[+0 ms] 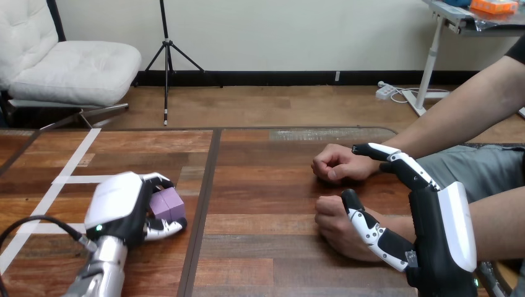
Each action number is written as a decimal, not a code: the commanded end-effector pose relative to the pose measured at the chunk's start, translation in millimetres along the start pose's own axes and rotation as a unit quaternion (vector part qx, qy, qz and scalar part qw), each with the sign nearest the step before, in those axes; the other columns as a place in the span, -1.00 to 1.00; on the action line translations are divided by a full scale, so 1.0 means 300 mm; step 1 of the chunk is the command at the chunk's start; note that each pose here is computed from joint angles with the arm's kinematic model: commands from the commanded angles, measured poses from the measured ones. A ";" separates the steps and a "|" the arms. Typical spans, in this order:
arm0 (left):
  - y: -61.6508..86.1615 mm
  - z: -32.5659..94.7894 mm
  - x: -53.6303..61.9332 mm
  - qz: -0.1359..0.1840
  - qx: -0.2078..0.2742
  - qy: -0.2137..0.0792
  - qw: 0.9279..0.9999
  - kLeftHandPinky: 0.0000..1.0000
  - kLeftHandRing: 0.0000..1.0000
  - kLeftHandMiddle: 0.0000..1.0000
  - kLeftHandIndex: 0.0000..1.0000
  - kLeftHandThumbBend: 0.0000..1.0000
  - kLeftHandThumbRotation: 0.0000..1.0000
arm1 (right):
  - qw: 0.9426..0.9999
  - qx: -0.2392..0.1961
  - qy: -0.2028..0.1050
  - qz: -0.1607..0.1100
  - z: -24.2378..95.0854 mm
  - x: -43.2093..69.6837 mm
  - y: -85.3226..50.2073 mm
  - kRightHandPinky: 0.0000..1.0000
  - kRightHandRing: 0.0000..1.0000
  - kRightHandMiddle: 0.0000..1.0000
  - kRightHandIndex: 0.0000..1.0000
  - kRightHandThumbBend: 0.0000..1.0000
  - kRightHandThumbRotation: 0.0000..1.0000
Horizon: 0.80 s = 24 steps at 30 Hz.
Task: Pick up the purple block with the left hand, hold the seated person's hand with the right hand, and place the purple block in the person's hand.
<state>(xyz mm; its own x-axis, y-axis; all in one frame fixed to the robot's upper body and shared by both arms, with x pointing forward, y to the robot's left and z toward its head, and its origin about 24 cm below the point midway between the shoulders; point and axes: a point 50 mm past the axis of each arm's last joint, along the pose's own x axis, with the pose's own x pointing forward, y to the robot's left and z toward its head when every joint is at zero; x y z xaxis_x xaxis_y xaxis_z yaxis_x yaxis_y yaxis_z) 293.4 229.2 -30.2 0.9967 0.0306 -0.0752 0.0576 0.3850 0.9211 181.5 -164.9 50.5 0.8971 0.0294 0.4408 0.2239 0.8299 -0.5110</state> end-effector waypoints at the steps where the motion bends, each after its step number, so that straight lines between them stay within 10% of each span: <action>1: 0.045 0.030 0.055 0.015 0.000 0.007 1.000 -0.10 -0.01 0.11 0.11 0.06 -0.93 | 0.999 -0.002 -0.035 -0.009 0.016 0.038 -0.019 0.44 0.54 0.51 0.43 -0.27 -0.73; 24: 0.013 0.045 0.053 -0.002 -0.003 0.021 1.000 -0.15 -0.03 0.09 0.09 0.08 -0.97 | 0.999 -0.008 -0.031 -0.010 0.017 0.032 -0.026 0.41 0.53 0.50 0.42 -0.26 -0.72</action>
<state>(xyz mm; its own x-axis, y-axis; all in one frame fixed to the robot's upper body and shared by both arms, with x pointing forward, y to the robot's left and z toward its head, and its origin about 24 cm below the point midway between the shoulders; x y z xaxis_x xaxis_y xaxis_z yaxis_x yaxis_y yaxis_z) 306.4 226.5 -23.2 0.9927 0.0794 -0.0910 0.0535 0.3863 0.9208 181.1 -167.6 50.9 0.8962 0.0228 0.4431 0.2334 0.8251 -0.5145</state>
